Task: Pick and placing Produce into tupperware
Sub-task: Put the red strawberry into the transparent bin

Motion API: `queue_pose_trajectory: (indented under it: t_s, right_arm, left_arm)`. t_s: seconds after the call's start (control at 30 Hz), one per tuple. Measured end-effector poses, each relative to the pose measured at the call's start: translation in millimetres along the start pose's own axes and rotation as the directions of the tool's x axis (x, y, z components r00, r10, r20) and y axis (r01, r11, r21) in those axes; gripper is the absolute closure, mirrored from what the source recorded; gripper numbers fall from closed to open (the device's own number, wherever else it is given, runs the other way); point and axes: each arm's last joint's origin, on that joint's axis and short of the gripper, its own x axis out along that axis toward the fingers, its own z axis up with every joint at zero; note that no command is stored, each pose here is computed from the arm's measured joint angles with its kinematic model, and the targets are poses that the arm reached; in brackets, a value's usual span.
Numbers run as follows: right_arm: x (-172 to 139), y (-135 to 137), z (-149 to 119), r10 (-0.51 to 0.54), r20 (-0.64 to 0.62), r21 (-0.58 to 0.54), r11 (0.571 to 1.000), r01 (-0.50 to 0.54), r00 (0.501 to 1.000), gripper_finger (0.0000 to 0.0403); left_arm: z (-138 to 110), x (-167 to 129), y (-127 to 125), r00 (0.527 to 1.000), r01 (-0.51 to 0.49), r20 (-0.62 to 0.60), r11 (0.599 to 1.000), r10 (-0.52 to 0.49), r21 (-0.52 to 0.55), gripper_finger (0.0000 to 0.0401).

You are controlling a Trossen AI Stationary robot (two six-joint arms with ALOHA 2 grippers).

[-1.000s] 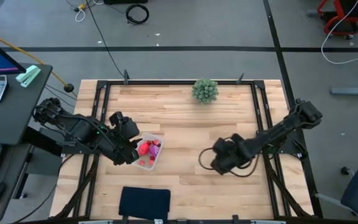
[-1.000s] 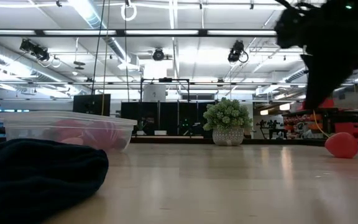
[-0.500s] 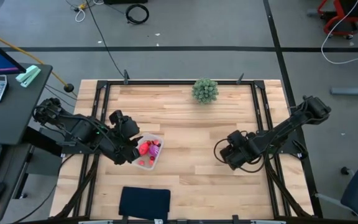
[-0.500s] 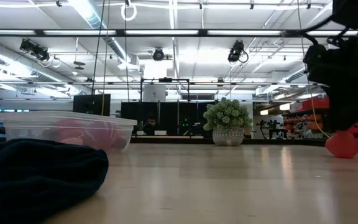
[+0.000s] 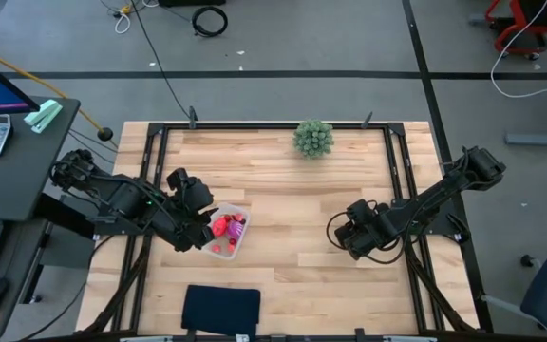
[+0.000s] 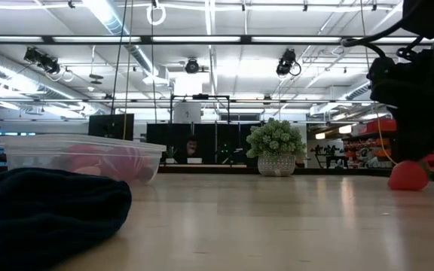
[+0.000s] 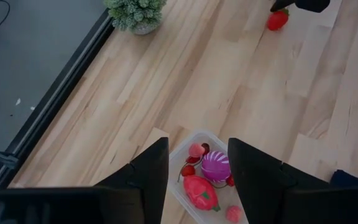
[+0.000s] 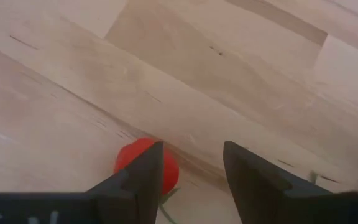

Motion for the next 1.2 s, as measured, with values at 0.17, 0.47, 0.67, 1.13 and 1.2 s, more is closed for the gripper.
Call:
queue_pose_trajectory:
  t_s: [0.17, 0.47, 0.67, 1.13, 1.2]
  right_arm:
    - [0, 3, 0, 0.028, 0.004, -0.065, 0.997, -0.028, 1.000, 0.0227]
    - [-1, 13, -1, 0.122, -0.033, -0.260, 0.957, -0.126, 0.992, 0.0226]
    - [-1, 13, -3, 0.125, -0.097, -0.363, 0.919, -0.152, 0.987, 0.0204]
    - [-1, 13, -1, 0.122, -0.036, -0.312, 0.941, -0.127, 0.992, 0.0181]
    - [-1, 13, -1, 0.122, -0.036, -0.312, 0.941, -0.127, 0.992, 0.0184]
  left_arm:
    - [0, 0, 0, 1.000, 0.000, 0.000, 1.000, 0.000, 0.000, 0.0229]
    - [0, 0, 0, 1.000, 0.000, 0.000, 1.000, 0.000, 0.000, 0.0229]
    - [0, 0, 0, 1.000, 0.000, 0.000, 1.000, 0.000, -0.001, 0.0229]
    - [0, 0, 0, 1.000, 0.000, 0.000, 1.000, 0.000, -0.001, 0.0229]
    - [0, 0, 0, 1.000, 0.000, 0.000, 1.000, 0.000, -0.001, 0.0229]
